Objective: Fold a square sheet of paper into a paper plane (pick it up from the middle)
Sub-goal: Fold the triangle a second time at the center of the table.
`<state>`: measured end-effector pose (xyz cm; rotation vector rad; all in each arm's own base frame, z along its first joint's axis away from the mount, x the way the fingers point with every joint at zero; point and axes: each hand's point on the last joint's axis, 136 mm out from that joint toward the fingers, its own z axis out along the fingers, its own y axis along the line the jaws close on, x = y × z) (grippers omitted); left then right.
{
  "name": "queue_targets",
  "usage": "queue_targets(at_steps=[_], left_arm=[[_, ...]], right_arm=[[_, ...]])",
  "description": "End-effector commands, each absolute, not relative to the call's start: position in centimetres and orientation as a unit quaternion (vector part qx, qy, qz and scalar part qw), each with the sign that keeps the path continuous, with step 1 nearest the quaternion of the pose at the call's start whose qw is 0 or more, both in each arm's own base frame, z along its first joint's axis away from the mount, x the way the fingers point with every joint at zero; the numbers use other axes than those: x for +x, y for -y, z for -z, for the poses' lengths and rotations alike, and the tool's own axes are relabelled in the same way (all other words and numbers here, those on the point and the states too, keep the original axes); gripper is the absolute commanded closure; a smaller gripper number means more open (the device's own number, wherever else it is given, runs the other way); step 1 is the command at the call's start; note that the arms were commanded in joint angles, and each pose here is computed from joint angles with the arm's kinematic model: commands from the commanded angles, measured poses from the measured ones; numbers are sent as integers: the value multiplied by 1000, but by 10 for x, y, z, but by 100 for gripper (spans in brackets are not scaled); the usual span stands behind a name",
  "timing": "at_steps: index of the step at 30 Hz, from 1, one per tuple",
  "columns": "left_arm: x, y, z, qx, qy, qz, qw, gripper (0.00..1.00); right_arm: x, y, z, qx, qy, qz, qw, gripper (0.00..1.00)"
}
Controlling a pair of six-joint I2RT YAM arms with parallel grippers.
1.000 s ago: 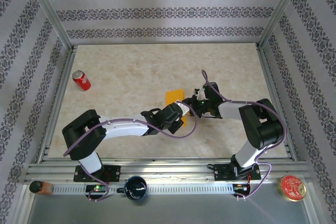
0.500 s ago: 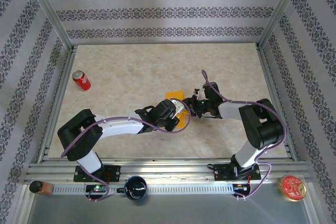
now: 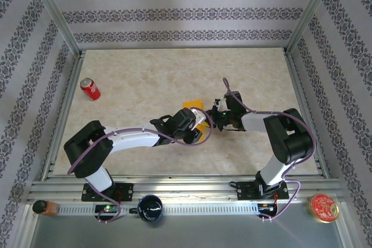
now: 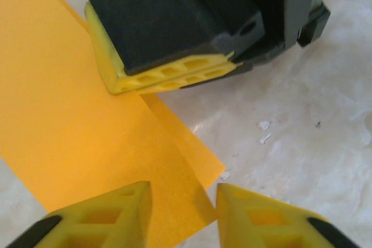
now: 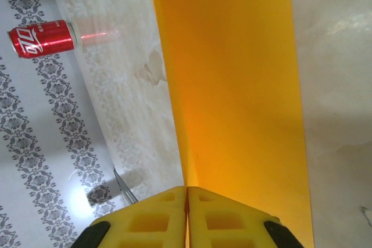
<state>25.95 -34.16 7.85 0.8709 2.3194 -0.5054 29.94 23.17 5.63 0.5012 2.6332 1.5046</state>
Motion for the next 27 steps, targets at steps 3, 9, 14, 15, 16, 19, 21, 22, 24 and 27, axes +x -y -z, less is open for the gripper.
queue_targets(at_steps=[3,9,14,15,16,19,21,22,24,27], left_arm=[[261,336,-68,353,-879,150,283,55],[257,339,-62,378,-875,117,280,44],[256,342,-60,385,-872,95,286,38],[257,341,-59,386,-872,88,288,38],[257,341,-58,387,-872,82,289,38],[257,340,-55,393,-871,69,287,44],[258,338,-54,393,-871,66,289,49],[258,338,-55,391,-870,66,291,54],[258,338,-56,389,-870,69,295,60],[257,339,-59,388,-868,74,300,68]], right_arm=[[305,-235,-66,161,-850,-500,34,89],[305,-235,-67,161,-849,-502,35,89],[305,-235,-67,162,-850,-501,35,90],[306,-235,-67,162,-850,-501,36,90],[306,-235,-67,162,-850,-500,36,90],[306,-235,-66,164,-850,-500,35,90],[306,-235,-66,163,-850,-500,36,90],[306,-235,-66,164,-850,-500,35,90],[306,-235,-66,164,-850,-499,37,90],[306,-235,-66,165,-851,-498,37,89]])
